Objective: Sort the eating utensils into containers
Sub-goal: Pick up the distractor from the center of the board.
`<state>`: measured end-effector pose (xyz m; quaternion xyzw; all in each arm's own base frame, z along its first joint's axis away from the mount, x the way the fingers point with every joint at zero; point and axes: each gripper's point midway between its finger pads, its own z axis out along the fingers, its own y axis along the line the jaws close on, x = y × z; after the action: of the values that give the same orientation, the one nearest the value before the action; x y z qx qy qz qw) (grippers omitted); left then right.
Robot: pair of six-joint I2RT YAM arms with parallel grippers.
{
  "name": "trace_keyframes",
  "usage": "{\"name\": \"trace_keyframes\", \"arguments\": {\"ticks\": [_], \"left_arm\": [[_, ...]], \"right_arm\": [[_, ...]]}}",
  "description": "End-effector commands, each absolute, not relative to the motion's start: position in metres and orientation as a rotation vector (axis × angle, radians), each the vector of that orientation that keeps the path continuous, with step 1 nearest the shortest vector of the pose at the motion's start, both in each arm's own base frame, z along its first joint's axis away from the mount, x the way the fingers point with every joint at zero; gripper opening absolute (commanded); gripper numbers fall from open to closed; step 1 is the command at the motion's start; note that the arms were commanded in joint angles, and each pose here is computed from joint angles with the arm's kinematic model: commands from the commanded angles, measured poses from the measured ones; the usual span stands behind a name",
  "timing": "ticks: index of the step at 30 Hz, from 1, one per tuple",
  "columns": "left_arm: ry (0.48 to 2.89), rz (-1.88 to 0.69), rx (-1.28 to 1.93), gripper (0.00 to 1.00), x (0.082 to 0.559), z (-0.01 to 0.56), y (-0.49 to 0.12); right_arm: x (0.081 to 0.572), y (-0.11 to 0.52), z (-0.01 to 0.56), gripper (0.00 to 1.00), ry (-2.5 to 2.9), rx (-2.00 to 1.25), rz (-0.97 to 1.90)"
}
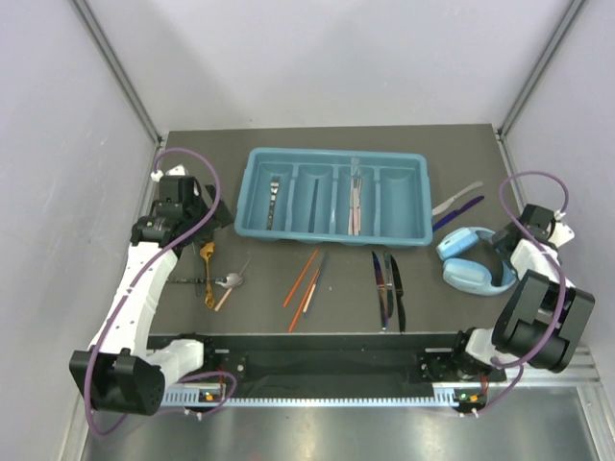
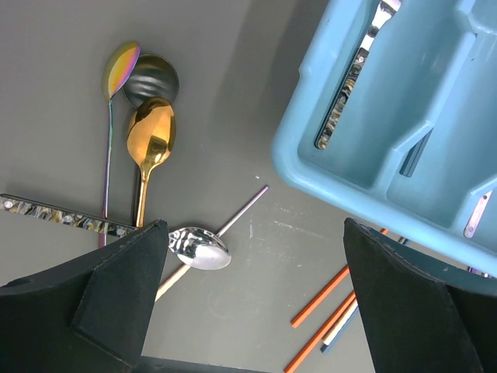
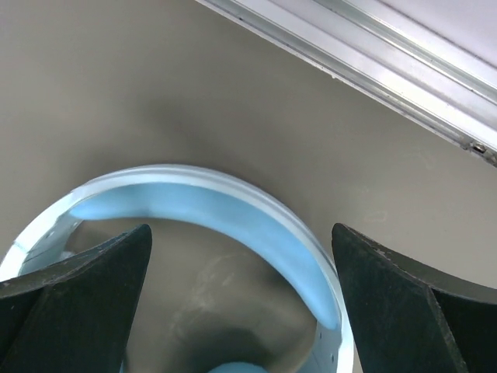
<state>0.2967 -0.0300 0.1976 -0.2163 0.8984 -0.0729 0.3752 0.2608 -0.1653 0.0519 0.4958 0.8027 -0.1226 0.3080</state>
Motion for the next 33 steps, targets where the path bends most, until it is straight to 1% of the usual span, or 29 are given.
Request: {"name": "trace_keyframes", "arguments": {"ticks": [1, 2, 7, 8, 9, 10, 12, 13, 14, 15, 16, 18, 19, 20, 23, 30, 33], "left_arm": [[2.250, -0.233, -0.537, 0.99, 0.307, 0.212, -0.035], [2.250, -0.235, -0.537, 0.99, 0.307, 0.212, -0.035], [2.239, -0.232, -0.533, 0.99, 0.308, 0.214, -0.034], [2.239, -0.233, -0.535, 0.99, 0.308, 0.214, -0.034], [2.239, -0.233, -0.535, 0.99, 0.308, 0.214, -0.034], [2.243, -0.235, -0.534, 0.99, 0.308, 0.212, -0.035], [2.239, -0.241, -0.535, 0.99, 0.308, 0.213, -0.036], [2.244, -0.243, -0.535, 0.99, 0.308, 0.211, -0.036], [2.244, -0.244, -0.530, 0.99, 0.307, 0.212, -0.036], [2.240, -0.243, -0.530, 0.99, 0.307, 0.212, -0.036], [2.240, -0.238, -0.528, 0.99, 0.307, 0.212, -0.035], [2.239, -0.224, -0.524, 0.99, 0.306, 0.213, -0.033], [2.242, -0.210, -0.529, 0.99, 0.305, 0.211, -0.031], [2.236, -0.207, -0.527, 0.99, 0.305, 0.212, -0.031], [2.242, -0.224, -0.526, 0.99, 0.306, 0.210, -0.033], [2.245, -0.259, -0.532, 0.99, 0.310, 0.208, -0.039], [2.236, -0.236, -0.542, 0.99, 0.309, 0.209, -0.035]], "right_arm": [[0.271, -0.178, 0.051, 0.97, 2.099, 1.309, -0.365], [0.270, -0.177, 0.045, 0.94, 2.119, 1.316, -0.369], [0.267, -0.180, 0.039, 0.91, 2.131, 1.331, -0.402], [0.267, -0.180, 0.041, 0.86, 2.123, 1.328, -0.406], [0.266, -0.180, 0.041, 0.83, 2.122, 1.327, -0.408], [0.267, -0.181, 0.042, 0.69, 2.115, 1.321, -0.410], [0.266, -0.181, 0.044, 0.57, 2.105, 1.320, -0.409], [0.266, -0.181, 0.044, 0.43, 2.105, 1.320, -0.409], [0.267, -0.179, 0.045, 0.33, 2.103, 1.319, -0.393], [0.268, -0.176, 0.045, 0.19, 2.115, 1.313, -0.373], [0.268, -0.174, 0.049, 0.13, 2.110, 1.312, -0.363], [0.267, -0.170, 0.068, 0.09, 2.040, 1.280, -0.325], [0.266, -0.168, 0.077, 0.01, 2.006, 1.266, -0.306], [0.265, -0.167, 0.099, 0.00, 1.929, 1.238, -0.289], [0.260, -0.164, 0.122, 0.00, 1.853, 1.184, -0.273], [0.269, -0.136, 0.147, 0.00, 1.896, 1.072, -0.099], [0.268, -0.132, 0.182, 0.00, 1.835, 1.028, -0.076]]}}
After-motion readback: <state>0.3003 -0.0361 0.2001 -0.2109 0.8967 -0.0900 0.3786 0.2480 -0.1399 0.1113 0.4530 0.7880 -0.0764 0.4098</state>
